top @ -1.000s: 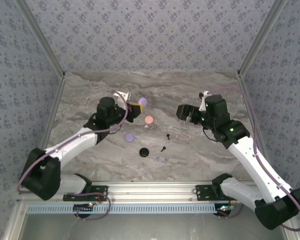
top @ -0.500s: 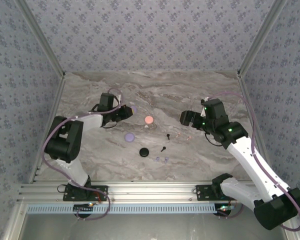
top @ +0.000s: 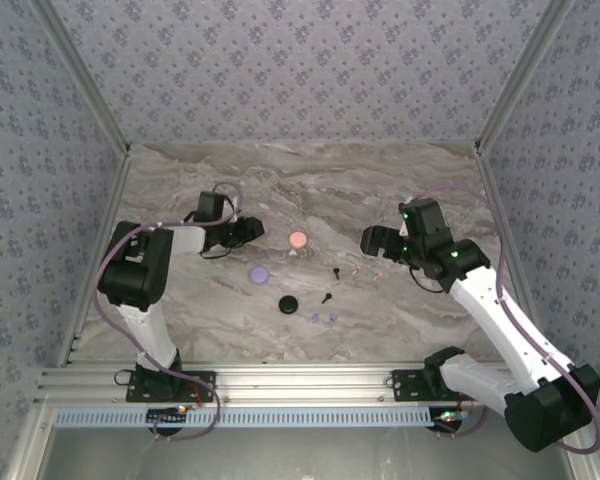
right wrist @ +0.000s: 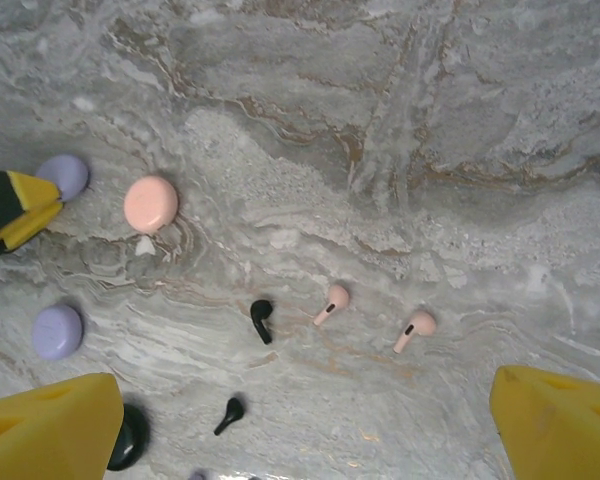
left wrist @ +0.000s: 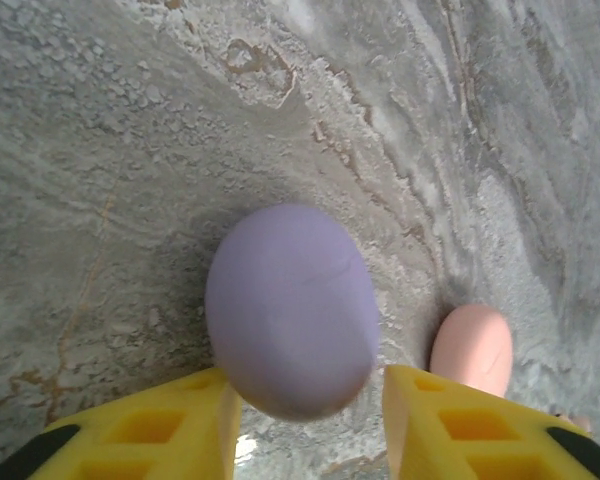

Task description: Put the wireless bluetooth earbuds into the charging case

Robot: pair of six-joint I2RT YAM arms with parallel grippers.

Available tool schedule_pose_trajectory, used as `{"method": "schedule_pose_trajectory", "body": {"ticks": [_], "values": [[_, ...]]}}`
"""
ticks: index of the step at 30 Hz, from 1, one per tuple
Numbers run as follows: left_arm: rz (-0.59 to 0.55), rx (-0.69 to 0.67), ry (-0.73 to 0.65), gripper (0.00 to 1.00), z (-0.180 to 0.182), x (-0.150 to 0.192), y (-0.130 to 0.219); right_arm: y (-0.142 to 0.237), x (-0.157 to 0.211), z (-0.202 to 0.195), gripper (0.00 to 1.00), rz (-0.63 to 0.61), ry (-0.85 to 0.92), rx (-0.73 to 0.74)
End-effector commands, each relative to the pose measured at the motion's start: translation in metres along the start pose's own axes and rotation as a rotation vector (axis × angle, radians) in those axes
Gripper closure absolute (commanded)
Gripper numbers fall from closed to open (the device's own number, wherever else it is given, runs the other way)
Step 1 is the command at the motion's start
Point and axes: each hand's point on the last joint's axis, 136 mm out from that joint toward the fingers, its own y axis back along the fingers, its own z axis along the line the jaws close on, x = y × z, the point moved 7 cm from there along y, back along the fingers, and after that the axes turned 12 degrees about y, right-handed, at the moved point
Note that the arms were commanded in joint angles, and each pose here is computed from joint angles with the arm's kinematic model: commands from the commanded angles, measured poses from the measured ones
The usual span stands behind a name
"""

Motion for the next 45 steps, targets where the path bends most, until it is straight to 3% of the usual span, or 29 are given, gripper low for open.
{"method": "schedule_pose_trajectory", "body": {"ticks": [1,12,20,24,31,37,45], "values": [[0.009,-0.021,0.005,0.56,0.007,-0.003,0.002,0.007,-0.006,-0.001,0.03,0.002,0.025,0.022],[-0.111,0.034,-0.100,0.45,-0.022,-0.012,0.056,0.001,-0.012,0.010,0.03,0.047,0.174,-0.027],[-0.324,0.041,-0.213,0.43,-0.054,0.002,0.131,-0.018,-0.025,0.040,0.01,0.125,0.630,-0.173],[-0.424,0.020,-0.240,0.36,-0.058,0.015,0.164,-0.031,-0.032,0.062,0.00,0.143,0.868,-0.307],[-0.526,-0.042,-0.234,0.28,-0.046,0.040,0.198,-0.076,-0.018,0.084,0.00,0.267,1.482,-0.441],[-0.560,-0.082,-0.220,0.26,-0.032,0.057,0.211,-0.132,-0.037,0.094,0.00,0.351,1.748,-0.449],[-0.597,-0.133,-0.203,0.22,-0.018,0.069,0.223,-0.194,-0.049,0.118,0.00,0.328,1.936,-0.485]]}}
